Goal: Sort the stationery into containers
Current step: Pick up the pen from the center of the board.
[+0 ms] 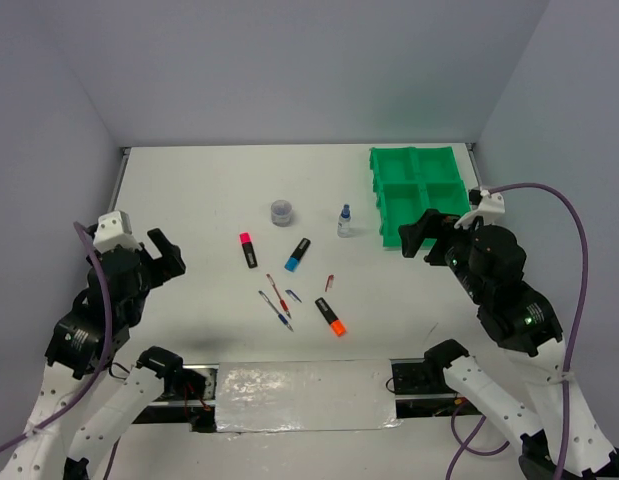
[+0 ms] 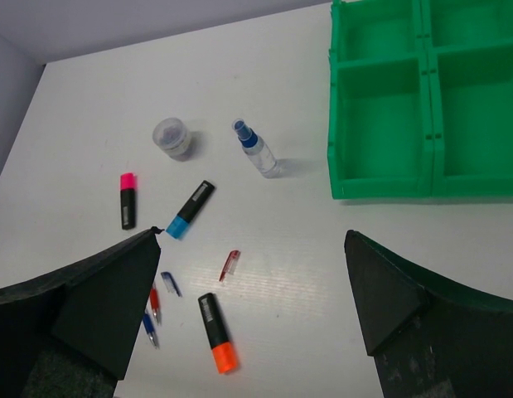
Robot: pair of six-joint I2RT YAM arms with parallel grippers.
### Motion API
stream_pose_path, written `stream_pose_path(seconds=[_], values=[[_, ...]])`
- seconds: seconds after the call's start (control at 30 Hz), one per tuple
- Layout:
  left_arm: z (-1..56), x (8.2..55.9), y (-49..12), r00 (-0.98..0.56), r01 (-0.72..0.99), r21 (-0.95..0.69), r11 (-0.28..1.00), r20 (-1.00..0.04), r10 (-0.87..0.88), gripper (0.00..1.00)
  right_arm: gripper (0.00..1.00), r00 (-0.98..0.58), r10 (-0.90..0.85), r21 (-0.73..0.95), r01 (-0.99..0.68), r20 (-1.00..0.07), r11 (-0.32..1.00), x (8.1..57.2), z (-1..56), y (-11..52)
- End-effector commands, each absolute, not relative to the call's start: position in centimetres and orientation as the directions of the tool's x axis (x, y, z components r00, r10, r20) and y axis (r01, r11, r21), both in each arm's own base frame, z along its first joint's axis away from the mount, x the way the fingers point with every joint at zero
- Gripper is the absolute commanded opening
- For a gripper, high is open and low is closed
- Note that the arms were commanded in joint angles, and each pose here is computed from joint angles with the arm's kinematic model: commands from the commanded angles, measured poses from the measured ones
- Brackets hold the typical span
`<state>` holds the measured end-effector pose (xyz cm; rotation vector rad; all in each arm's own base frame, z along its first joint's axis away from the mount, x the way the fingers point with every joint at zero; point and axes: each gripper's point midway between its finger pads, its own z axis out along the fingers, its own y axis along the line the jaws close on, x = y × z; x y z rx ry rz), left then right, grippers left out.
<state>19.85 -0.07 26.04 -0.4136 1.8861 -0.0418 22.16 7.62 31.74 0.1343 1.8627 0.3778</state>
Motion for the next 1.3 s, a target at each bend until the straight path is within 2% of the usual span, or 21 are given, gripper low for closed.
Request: stream_pose_path(seconds=[0.0,0.2,0.37,0.43,0.57,0.67,1.0,1.27], values=[[27.3,20.5,-1.4,-0.302,-0.288,-0.338,0.896,-0.856,-0.42,0.99,1.0,-0.286,0.286,0.333,-0.13,-0.915,0.934,22.1,32.8,7.9],[22.1,22.3,-3.5,-0.406,-0.426,-0.4,0.812,-0.717,-0.566,0.96,1.0,-0.307,0.283,0.333,-0.124,-0.909,0.935,22.2,31.7,8.1],[18.4,24.6,-10.3,-0.515,-0.373,-0.443,0.815,-0.632,-0.579,0.92,1.0,-0.33,0.275,0.331,-0.126,-0.903,0.935,22.5,30.2,8.4],[18.2,24.5,-13.8,-0.555,-0.315,-0.44,0.841,-0.633,-0.54,0.92,1.0,-0.333,0.274,0.332,-0.129,-0.902,0.935,22.6,29.8,8.6],[15.1,25.8,-18.3,-0.638,-0.325,-0.301,0.897,-0.63,-0.442,0.94,1.0,-0.346,0.262,0.326,-0.142,-0.901,0.935,22.7,29.1,8.9],[13.5,26.5,-19.2,-0.673,-0.345,-0.215,0.914,-0.622,-0.401,0.91,1.0,-0.353,0.246,0.312,-0.141,-0.903,0.94,22.6,28.7,8.7],[10.0,27.3,-21.9,-0.726,-0.332,-0.214,0.919,-0.565,-0.393,0.84,1.0,-0.346,0.242,0.317,-0.178,-0.907,0.932,22.6,28.6,9.3],[7.8,27.4,-22.2,-0.759,-0.368,-0.114,0.923,-0.537,-0.368,0.8,1.0,-0.327,0.247,0.319,-0.185,-0.912,0.93,22.3,28.7,9.2]])
